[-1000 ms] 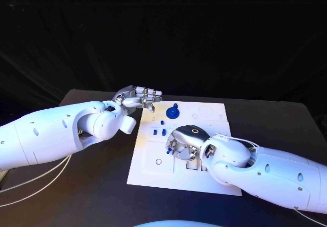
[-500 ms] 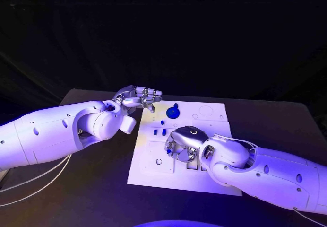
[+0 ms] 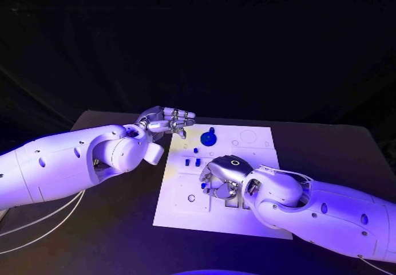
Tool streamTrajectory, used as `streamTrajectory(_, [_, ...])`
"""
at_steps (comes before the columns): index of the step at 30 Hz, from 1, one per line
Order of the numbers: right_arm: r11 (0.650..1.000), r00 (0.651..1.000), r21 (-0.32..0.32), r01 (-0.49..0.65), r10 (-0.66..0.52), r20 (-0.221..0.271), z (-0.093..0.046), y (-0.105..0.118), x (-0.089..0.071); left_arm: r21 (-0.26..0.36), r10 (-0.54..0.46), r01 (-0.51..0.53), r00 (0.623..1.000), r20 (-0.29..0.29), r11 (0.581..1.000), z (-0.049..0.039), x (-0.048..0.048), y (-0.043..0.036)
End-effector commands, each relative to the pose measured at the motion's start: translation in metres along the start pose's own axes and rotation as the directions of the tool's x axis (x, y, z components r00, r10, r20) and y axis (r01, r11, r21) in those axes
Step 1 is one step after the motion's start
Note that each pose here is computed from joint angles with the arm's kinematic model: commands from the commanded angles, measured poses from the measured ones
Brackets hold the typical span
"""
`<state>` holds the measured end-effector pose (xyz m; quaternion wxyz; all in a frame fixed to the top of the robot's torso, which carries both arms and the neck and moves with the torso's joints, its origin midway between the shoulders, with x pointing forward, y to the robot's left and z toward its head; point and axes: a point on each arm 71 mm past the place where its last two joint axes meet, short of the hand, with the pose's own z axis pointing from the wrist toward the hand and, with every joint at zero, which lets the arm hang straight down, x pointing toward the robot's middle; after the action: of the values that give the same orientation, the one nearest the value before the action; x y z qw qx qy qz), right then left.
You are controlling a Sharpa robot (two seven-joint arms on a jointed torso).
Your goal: Assemble the parts on the task board
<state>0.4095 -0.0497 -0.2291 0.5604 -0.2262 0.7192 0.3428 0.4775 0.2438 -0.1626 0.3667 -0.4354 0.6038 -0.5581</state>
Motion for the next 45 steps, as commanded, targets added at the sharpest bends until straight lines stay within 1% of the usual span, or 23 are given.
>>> streamTrajectory(1, [0.999,1.000,0.028,0.022,-0.022,0.005,-0.007,-0.003,-0.002,0.001,-0.008,0.008,1.000,-0.019,1.000,0.0002,0.0015,-0.0007])
streamTrajectory(6, [0.999,0.999,0.033,0.015,-0.016,0.041,-0.024,-0.007,-0.018,0.000,-0.007,0.007,1.000,-0.015,1.000,0.0003,-0.0001,-0.0005])
streamTrajectory(8, [0.999,0.998,0.041,0.013,-0.015,0.061,-0.031,-0.012,-0.028,0.000,-0.007,0.007,1.000,-0.014,1.000,0.0003,-0.0008,-0.0004])
streamTrajectory(10, [0.998,0.998,0.057,0.011,-0.015,0.069,-0.038,-0.020,-0.038,0.001,-0.007,0.007,1.000,-0.014,1.000,0.0003,-0.0011,-0.0003])
streamTrajectory(14, [0.994,0.997,0.107,0.027,-0.034,0.070,-0.051,-0.043,-0.056,0.002,-0.007,0.007,1.000,-0.018,1.000,0.0002,-0.0006,-0.0004])
streamTrajectory(17, [0.989,0.996,0.142,0.046,-0.055,0.063,-0.058,-0.060,-0.063,0.003,-0.008,0.008,1.000,-0.021,1.000,0.0000,0.0000,-0.0004])
streamTrajectory(21, [0.982,0.995,0.170,0.079,-0.088,0.051,-0.064,-0.074,-0.067,0.004,-0.008,0.008,1.000,-0.023,1.000,-0.0002,0.0001,-0.0004])
streamTrajectory(25, [0.976,0.992,0.186,0.115,-0.124,0.038,-0.066,-0.082,-0.067,0.004,-0.008,0.008,1.000,-0.024,1.000,-0.0005,-0.0003,-0.0002])
streamTrajectory(29, [0.973,0.990,0.191,0.130,-0.138,0.029,-0.064,-0.085,-0.066,0.003,-0.008,0.008,1.000,-0.025,1.000,-0.0006,-0.0003,0.0000])
streamTrajectory(37, [0.973,0.990,0.185,0.137,-0.142,0.014,-0.057,-0.084,-0.062,0.001,-0.008,0.008,1.000,-0.023,1.000,-0.0011,-0.0010,0.0002])
streamTrajectory(45, [0.975,0.992,0.181,0.127,-0.127,-0.011,-0.049,-0.083,-0.054,0.000,-0.008,0.008,1.000,-0.024,1.000,-0.0012,-0.0009,0.0003])
